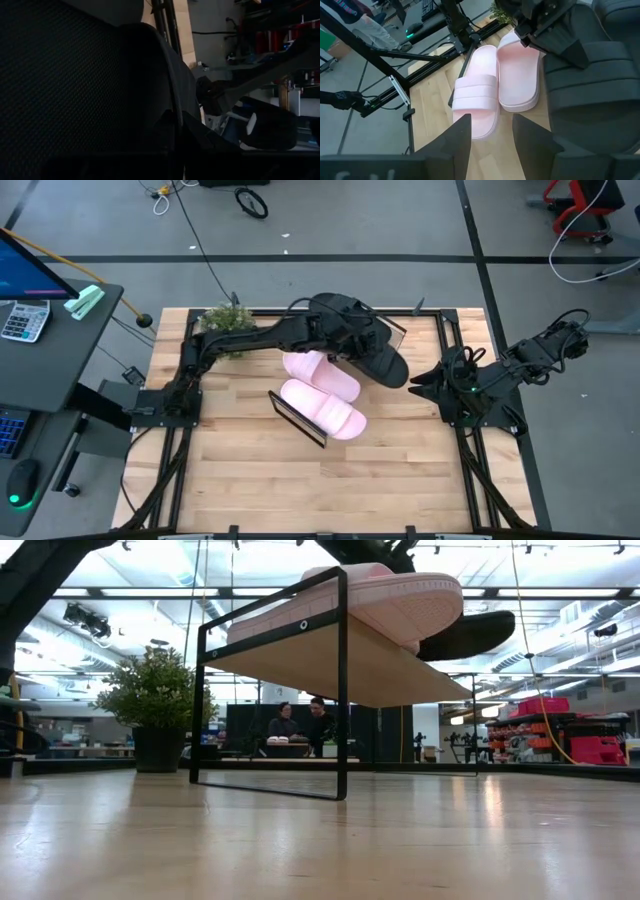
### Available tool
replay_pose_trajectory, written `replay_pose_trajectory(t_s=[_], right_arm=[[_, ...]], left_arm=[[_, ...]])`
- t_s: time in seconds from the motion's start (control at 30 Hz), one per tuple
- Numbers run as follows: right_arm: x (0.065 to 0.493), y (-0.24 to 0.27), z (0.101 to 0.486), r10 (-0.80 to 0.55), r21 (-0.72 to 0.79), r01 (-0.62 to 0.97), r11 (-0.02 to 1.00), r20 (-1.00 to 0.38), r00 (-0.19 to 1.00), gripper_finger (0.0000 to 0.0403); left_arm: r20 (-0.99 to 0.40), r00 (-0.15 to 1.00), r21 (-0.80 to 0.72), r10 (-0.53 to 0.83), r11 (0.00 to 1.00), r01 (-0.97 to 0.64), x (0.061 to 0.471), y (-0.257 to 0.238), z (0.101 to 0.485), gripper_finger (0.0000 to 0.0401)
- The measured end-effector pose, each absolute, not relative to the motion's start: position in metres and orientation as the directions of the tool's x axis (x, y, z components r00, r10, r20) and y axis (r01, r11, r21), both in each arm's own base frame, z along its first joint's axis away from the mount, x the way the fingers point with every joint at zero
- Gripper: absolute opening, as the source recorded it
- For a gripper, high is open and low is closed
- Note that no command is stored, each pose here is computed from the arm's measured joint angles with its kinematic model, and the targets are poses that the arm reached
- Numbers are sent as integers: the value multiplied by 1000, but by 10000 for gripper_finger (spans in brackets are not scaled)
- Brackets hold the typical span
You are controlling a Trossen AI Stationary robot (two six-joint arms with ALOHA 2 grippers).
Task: Pick and place slides into the shelf
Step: Put the black slipper on the shelf
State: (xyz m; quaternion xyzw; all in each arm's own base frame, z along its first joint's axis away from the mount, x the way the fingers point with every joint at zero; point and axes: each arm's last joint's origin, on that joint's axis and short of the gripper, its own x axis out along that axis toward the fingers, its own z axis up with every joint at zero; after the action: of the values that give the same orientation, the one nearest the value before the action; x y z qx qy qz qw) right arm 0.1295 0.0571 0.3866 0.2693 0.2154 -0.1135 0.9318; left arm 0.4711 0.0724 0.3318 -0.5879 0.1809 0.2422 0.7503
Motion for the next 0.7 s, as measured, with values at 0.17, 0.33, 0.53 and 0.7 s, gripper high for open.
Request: replay_pose_trajectory(t_s=[0.17, 0.33, 0.53, 0.7], right_arm=[[129, 57, 387, -96, 453, 328, 829, -463, 881, 149], [130, 57, 387, -96, 453, 328, 829, -462, 882, 149], [130, 57, 387, -96, 448, 326, 833, -462, 882, 149], [129, 57, 387, -96, 447, 326, 833, -463, 881, 149]], left_arm=[[-581, 802, -780, 142, 186, -598, 473, 73, 325, 14], [-595, 794, -776, 126, 169, -608, 474, 73, 315, 14], [-586, 802, -784, 118, 167, -598, 474, 73, 316, 18], [-588, 800, -779, 119, 180, -600, 474, 74, 316, 14]])
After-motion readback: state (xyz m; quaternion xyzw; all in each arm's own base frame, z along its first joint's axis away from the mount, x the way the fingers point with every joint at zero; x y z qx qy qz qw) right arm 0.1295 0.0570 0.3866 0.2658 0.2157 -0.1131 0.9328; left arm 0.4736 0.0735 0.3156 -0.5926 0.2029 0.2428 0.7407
